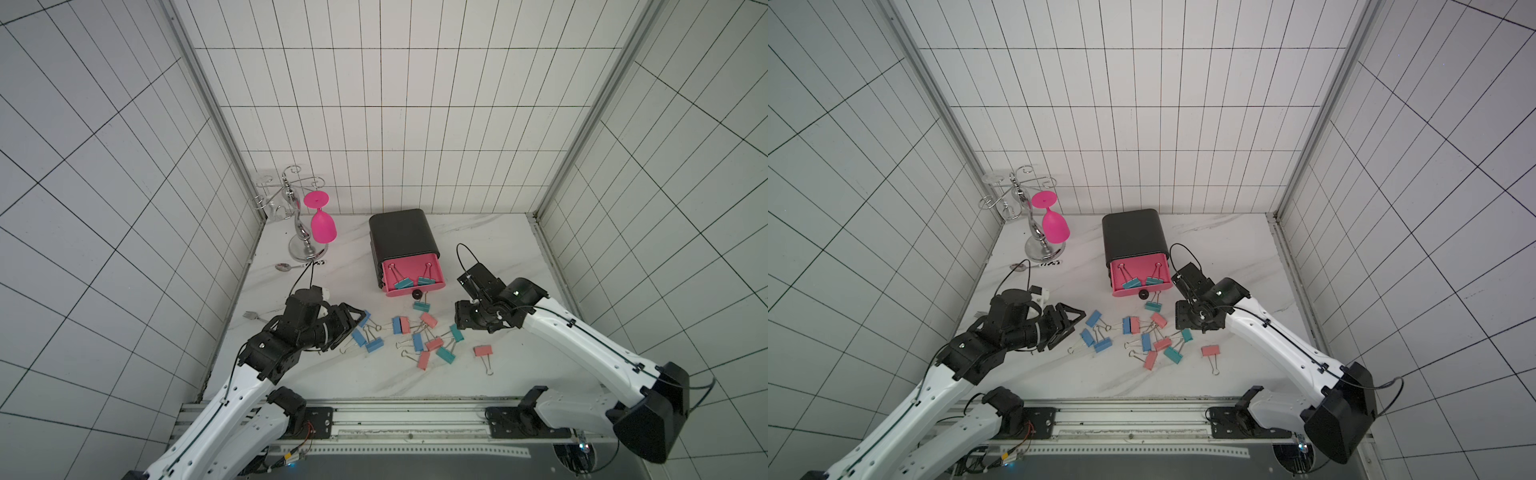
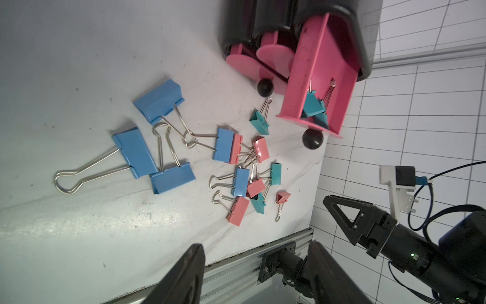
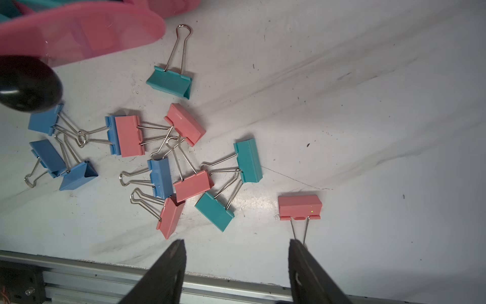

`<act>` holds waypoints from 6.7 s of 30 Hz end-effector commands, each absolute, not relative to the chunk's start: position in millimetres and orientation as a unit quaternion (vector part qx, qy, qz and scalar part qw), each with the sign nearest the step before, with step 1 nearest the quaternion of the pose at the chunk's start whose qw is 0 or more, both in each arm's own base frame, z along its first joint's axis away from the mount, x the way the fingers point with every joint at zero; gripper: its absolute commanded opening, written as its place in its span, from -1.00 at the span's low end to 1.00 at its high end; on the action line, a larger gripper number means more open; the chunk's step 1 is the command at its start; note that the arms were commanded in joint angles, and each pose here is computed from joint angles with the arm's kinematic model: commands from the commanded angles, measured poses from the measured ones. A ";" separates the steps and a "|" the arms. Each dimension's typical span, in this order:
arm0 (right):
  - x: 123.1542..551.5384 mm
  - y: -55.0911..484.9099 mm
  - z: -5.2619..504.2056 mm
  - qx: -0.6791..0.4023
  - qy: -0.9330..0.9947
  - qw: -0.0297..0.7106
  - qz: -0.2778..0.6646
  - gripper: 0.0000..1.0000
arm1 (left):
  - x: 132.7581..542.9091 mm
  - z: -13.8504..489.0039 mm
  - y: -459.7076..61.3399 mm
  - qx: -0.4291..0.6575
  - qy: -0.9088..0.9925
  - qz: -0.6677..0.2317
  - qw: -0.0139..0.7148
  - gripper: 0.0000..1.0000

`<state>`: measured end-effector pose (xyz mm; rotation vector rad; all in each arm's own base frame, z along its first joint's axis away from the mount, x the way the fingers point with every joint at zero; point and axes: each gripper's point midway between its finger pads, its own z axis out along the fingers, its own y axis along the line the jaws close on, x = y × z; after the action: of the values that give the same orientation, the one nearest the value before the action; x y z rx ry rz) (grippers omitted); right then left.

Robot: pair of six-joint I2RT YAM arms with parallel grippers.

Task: Put the binder clips in the drawer according to color
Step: Place the binder clip in the drawer, then pick up the binder clip at the center of the board, then place the binder clip in the drawer.

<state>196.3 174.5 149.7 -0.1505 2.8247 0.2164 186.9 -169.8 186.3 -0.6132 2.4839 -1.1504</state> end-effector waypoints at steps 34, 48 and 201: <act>159.5 194.2 91.7 0.153 0.982 0.088 0.072 0.36 | 166.4 164.9 -178.4 -0.213 0.889 -0.356 0.194 0.32; 145.0 221.2 59.2 0.145 0.985 0.041 0.083 0.36 | 167.0 165.7 -167.1 -0.226 0.882 -0.354 0.214 0.33; 253.9 169.3 99.5 0.094 0.981 0.120 0.120 0.61 | 233.3 199.2 -150.9 -0.241 0.861 -0.402 0.198 0.34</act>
<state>247.6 168.2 108.0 0.2599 2.8653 0.3454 235.5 -152.4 200.7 -0.6751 2.4113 -1.1256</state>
